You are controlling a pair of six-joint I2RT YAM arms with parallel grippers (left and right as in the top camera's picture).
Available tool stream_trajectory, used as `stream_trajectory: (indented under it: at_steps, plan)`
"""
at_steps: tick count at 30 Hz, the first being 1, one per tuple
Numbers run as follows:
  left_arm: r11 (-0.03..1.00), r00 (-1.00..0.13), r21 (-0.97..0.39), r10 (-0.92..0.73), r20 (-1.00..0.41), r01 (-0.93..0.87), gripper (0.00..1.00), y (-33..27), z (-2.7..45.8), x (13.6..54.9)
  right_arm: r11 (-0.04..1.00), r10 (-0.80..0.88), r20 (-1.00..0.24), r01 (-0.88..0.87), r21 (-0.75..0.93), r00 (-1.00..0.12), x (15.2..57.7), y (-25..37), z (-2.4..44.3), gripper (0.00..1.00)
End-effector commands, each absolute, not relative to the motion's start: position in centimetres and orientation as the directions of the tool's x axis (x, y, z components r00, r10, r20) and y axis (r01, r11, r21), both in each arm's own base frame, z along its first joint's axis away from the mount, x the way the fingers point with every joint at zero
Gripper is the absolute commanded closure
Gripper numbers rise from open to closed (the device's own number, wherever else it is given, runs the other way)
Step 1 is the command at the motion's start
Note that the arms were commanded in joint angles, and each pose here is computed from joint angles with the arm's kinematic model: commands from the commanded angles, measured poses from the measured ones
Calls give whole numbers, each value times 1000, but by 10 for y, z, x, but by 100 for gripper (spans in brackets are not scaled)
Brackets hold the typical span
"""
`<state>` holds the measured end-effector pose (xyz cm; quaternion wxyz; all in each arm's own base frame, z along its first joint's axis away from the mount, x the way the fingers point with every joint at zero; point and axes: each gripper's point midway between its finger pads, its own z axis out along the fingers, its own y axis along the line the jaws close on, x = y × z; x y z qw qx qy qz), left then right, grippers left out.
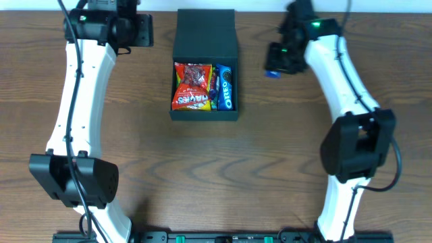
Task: Pack container
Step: 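Lift the Eclipse tin and carry it toward the box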
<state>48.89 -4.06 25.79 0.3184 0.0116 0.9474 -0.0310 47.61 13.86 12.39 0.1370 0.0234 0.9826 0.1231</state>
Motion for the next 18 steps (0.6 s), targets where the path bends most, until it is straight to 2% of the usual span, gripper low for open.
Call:
stream_trajectory:
  at_steps: [1,7,8,9,10,12,13,18]
  plan:
    - [999,-809,-36,5,-587,32,37,-28,249,489,948,-68,-284,-150,280,-957,462,193,129,76]
    - [999,-828,-35,0,-561,23,36,-24,235,486,932,-169,-258,-239,272,-951,439,238,116,75]
    - [999,-832,-35,0,-554,23,36,-24,230,485,930,-182,-256,-251,270,-949,438,241,114,67]
    - [999,-837,-36,0,-547,23,36,-25,225,485,929,-188,-254,-256,268,-949,437,243,112,41]
    - [999,-842,-41,0,-540,27,36,-26,221,484,928,-193,-255,-260,268,-948,436,244,112,23]
    - [998,-850,-55,1,-527,35,38,-28,212,482,928,-191,-257,-259,268,-947,437,243,113,7]
    - [997,-852,-65,1,-523,40,42,-30,208,482,929,-185,-260,-255,269,-948,439,242,115,1]
    - [995,-864,-85,2,-503,52,72,-35,193,480,938,-119,-295,-205,281,-948,456,222,129,1]
